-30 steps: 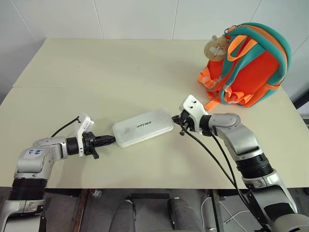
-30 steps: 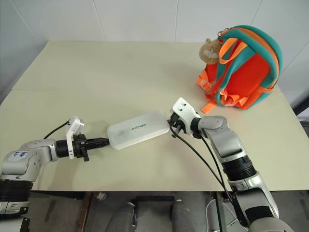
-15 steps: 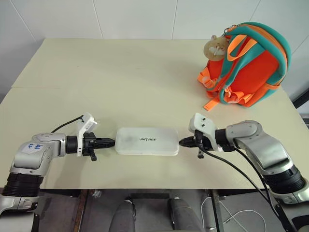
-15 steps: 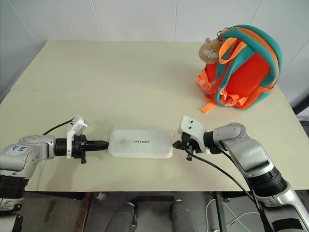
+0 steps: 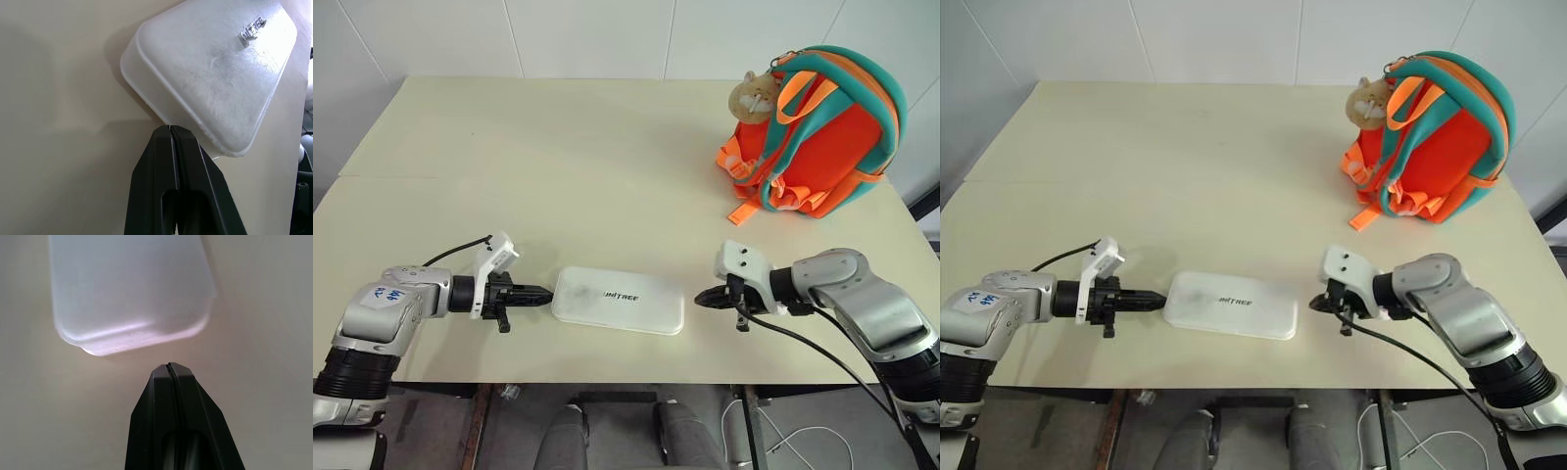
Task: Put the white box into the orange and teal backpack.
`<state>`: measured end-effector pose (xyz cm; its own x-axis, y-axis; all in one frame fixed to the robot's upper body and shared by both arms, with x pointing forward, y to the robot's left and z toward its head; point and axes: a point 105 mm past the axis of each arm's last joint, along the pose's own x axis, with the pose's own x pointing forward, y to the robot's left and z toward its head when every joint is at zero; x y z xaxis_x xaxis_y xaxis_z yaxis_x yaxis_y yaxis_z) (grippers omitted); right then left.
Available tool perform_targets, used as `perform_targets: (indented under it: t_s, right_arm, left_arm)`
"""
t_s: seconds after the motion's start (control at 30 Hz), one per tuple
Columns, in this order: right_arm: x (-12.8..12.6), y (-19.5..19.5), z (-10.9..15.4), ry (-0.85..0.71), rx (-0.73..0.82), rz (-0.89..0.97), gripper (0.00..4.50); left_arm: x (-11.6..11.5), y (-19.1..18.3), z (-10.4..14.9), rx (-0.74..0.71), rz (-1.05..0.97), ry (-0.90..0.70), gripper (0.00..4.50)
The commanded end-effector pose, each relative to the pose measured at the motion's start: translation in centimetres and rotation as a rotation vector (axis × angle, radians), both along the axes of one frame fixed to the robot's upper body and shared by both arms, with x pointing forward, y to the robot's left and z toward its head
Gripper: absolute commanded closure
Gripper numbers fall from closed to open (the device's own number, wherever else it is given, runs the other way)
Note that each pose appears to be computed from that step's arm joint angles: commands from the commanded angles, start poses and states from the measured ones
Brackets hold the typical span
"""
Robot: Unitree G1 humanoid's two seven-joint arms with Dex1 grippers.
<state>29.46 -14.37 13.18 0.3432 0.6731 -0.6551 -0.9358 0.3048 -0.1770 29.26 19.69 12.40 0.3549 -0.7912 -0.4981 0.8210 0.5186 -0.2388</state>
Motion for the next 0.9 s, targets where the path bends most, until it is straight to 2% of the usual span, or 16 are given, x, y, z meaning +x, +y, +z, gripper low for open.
perform_targets:
  t_s: [0.03, 0.1, 0.13, 0.23, 0.33, 0.37, 0.6, 0.67, 0.73, 0.9]
  right_arm:
    - [1.0, -1.8, 1.5, -0.08, -0.017, -0.053, 4.5]
    - [1.2, -2.3, 1.7, -0.084, -0.017, -0.069, 4.5]
    - [1.3, -2.6, 1.8, -0.088, -0.016, -0.077, 4.33]
    - [1.6, -3.4, 2.5, -0.115, -0.014, -0.102, 3.64]
    - [1.9, -3.4, 2.7, -0.129, -0.011, -0.109, 2.74]
    - [1.9, -3.3, 2.6, -0.131, -0.009, -0.107, 2.3]
    - [1.5, -2.5, 2.6, -0.125, 0.021, -0.093, 0.0]
    - [1.4, -2.4, 2.5, -0.124, 0.023, -0.094, 0.0]
    - [1.2, -2.2, 2.4, -0.121, 0.026, -0.094, 0.0]
    - [0.9, -1.6, 2.1, -0.114, 0.039, -0.091, 0.0]
  left_arm:
    - [0.8, 1.1, 2.5, -0.019, 0.052, -0.077, 4.47]
    - [0.9, 1.3, 3.1, -0.044, 0.071, -0.075, 4.47]
    - [1.1, 1.4, 3.4, -0.051, 0.087, -0.081, 4.49]
    - [2.0, 2.1, 5.0, -0.087, 0.156, -0.115, 3.92]
    - [1.9, 2.3, 5.4, -0.11, 0.162, -0.098, 3.1]
    - [1.8, 2.4, 5.4, -0.111, 0.161, -0.087, 2.73]
    - [1.0, 3.9, 5.5, -0.103, 0.167, -0.008, 0.61]
    - [0.7, 4.1, 5.3, -0.107, 0.156, 0.021, 0.02]
    - [-0.1, 4.2, 5.1, -0.135, 0.119, 0.077, 0.02]
    - [0.4, 4.6, 3.6, -0.221, 0.231, 0.315, 0.02]
